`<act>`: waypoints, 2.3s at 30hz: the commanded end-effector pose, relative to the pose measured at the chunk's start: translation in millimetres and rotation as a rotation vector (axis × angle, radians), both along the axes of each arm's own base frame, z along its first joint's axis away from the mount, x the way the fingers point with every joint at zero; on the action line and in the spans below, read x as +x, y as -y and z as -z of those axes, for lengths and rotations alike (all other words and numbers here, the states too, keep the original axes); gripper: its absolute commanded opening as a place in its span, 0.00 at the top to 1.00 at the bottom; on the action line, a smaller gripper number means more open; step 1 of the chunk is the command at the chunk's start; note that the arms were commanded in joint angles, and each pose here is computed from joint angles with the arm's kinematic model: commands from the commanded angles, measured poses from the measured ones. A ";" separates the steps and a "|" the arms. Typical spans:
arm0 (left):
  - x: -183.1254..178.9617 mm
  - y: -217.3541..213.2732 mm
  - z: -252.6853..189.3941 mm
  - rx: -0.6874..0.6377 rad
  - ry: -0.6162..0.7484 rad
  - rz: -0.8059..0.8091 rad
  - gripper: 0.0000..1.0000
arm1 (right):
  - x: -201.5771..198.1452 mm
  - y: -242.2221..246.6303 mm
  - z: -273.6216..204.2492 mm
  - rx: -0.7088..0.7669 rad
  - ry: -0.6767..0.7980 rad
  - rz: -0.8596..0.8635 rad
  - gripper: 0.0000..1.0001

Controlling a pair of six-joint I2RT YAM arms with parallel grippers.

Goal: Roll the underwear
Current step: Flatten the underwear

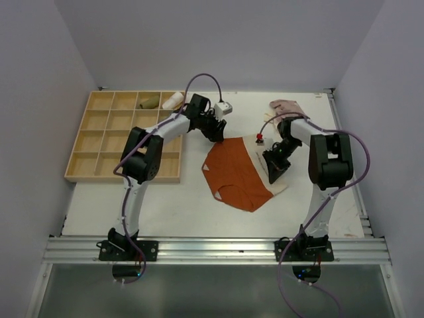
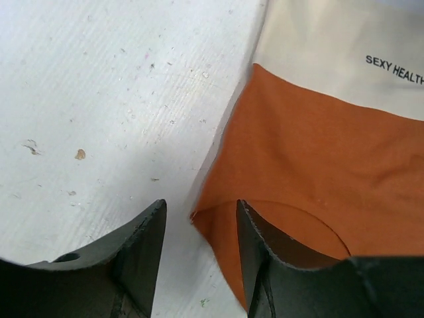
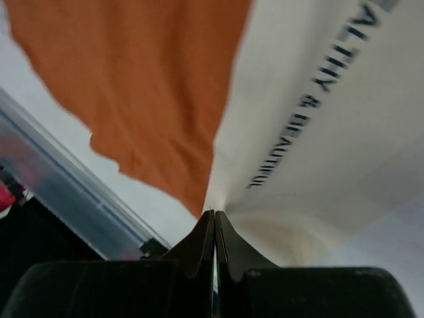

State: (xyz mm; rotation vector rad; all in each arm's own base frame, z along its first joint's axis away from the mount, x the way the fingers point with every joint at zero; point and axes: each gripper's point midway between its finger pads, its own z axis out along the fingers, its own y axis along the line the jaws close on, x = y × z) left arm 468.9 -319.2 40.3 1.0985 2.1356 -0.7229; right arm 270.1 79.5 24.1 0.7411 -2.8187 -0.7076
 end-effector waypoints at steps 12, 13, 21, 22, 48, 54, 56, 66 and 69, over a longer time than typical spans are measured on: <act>-130.5 -14.1 -77.6 -0.082 0.029 0.288 0.50 | 33.2 -9.0 -26.0 0.101 0.168 0.011 0.95; -135.7 -13.9 -72.7 -0.084 0.006 0.277 0.51 | 31.9 -7.0 -17.0 0.087 0.148 0.011 0.96; -146.1 -26.2 -2.1 0.007 -0.220 0.130 0.55 | -7.8 14.3 21.0 -0.049 0.005 0.023 1.00; -137.2 -23.1 6.0 0.016 -0.227 0.125 0.55 | -14.9 13.8 20.8 -0.048 -0.016 0.023 1.00; -91.8 -25.2 -29.4 -0.068 -0.214 0.045 0.55 | 62.4 -9.9 -25.9 0.116 0.238 0.213 1.00; -83.9 -31.0 14.9 0.023 -0.298 0.002 0.58 | 63.5 13.1 15.9 -0.023 0.214 0.190 1.00; -80.3 -31.6 15.2 0.033 -0.286 0.001 0.59 | 56.2 12.1 15.0 -0.014 0.188 0.175 1.00; -19.5 -11.0 -77.8 -0.058 0.149 0.134 0.49 | 101.2 -9.8 -90.4 0.217 0.472 0.074 0.82; -6.9 -2.6 -54.5 -0.023 0.110 0.132 0.47 | 137.1 6.2 -96.4 0.118 0.566 0.064 0.76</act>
